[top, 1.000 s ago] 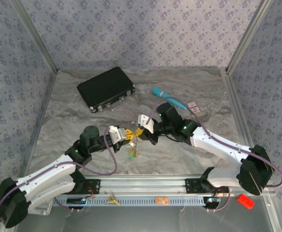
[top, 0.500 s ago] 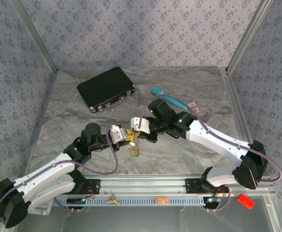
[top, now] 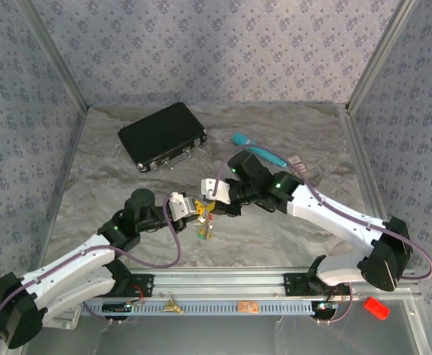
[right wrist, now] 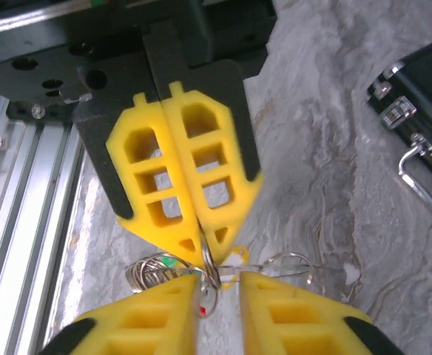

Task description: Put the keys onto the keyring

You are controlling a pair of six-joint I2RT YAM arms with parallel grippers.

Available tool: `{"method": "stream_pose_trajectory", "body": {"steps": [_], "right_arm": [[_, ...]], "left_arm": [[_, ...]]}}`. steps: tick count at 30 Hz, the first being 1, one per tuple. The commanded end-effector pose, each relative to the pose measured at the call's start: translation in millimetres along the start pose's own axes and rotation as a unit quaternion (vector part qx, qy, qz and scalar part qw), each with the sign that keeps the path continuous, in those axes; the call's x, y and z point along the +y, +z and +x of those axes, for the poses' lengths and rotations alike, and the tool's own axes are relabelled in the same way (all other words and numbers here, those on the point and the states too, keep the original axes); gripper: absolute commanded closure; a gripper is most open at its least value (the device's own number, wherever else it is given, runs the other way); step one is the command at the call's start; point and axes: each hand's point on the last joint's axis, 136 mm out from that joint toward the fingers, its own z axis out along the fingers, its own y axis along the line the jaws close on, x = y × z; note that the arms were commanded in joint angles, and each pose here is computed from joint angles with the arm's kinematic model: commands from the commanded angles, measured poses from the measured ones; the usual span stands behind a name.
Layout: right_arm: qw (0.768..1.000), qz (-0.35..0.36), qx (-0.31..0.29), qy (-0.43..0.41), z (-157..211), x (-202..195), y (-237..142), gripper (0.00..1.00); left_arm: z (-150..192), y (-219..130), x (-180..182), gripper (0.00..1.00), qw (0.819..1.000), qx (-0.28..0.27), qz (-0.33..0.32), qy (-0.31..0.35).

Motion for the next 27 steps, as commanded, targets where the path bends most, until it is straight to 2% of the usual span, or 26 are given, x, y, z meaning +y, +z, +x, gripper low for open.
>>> {"method": "stream_pose_trajectory", "body": {"steps": [1,7,21,27], "right_arm": [[0.996,0.001,-0.077,0.05,-14,-4,-12,0.76],[0.99,-0.01,-0.11,0.083,-12,-2,-6,0.75],[0.986,-0.037,-0.093,0.135,5,1,8,0.75],[0.977,-0.042,-0.103,0.183,7,0,9,0.75]], "left_arm": [[-18,-4,-1,1.0,0.999,-0.046,-0.002,0.016],[-22,-4,-2,1.0,0.997,-0.069,-0.003,0.016],[-24,-5,0,1.0,0.996,-0.08,-0.01,0.022],[-23,-6,1,1.0,0.996,-0.081,-0.015,0.024]]}}
